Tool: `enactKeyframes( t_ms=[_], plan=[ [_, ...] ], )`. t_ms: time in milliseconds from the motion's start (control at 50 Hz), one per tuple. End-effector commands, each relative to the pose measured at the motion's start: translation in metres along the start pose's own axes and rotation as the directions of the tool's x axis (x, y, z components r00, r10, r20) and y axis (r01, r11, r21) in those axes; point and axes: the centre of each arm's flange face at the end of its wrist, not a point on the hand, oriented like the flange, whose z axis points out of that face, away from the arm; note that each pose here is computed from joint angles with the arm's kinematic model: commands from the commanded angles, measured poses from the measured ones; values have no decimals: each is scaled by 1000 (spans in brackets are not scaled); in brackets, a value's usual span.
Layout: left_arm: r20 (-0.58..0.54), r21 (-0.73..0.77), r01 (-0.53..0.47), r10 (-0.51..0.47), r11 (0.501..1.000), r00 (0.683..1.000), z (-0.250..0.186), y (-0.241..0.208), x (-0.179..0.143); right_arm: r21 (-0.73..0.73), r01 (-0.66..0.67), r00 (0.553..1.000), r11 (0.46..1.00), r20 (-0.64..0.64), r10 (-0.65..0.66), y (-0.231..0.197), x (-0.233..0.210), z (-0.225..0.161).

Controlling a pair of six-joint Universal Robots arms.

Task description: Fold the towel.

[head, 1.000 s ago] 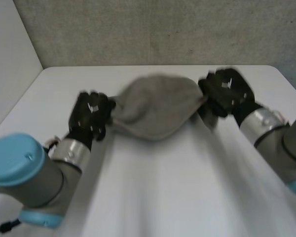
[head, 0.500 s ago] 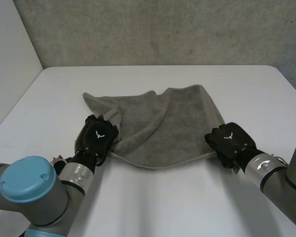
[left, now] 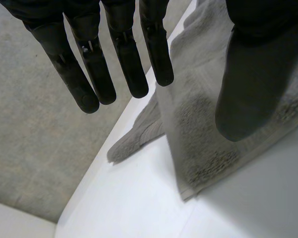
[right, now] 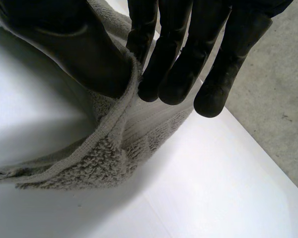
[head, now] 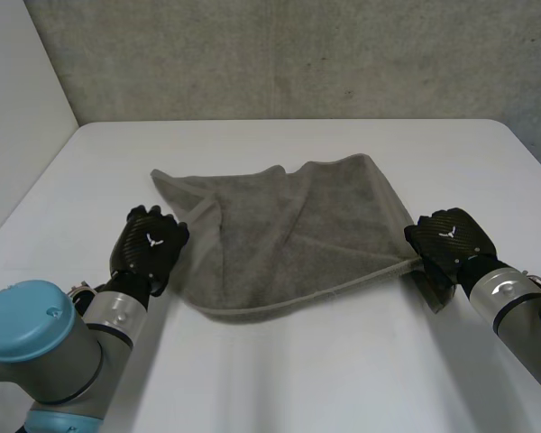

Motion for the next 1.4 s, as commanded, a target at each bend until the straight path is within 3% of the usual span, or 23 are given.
enactKeyframes(
  t_ms=[20, 200, 300, 400, 920, 1400],
  plan=[
    [-69, 28, 70, -68, 997, 995, -2, -3, 7, -2, -37, 999, 999, -2, 37, 0, 1, 1],
    [-189, -43, 106, -113, 993, 975, -13, -7, 8, -4, -50, 999, 999, 0, 50, 1, 1, 1],
    [-276, -140, 143, -178, 980, 945, -13, 8, -5, -9, -51, 999, 999, 3, 51, 2, 1, 3],
    [-321, -137, 160, -197, 978, 926, -9, 12, -4, -17, -53, 999, 998, 7, 53, 5, -1, 4],
    [-314, -120, 169, -199, 978, 928, 31, 24, -2, -21, -46, 999, 999, 21, 46, 6, -5, 3],
    [-331, -89, 197, -215, 976, 919, 34, 12, 4, -51, -52, 998, 997, 41, 54, 16, -12, 6]
  ],
)
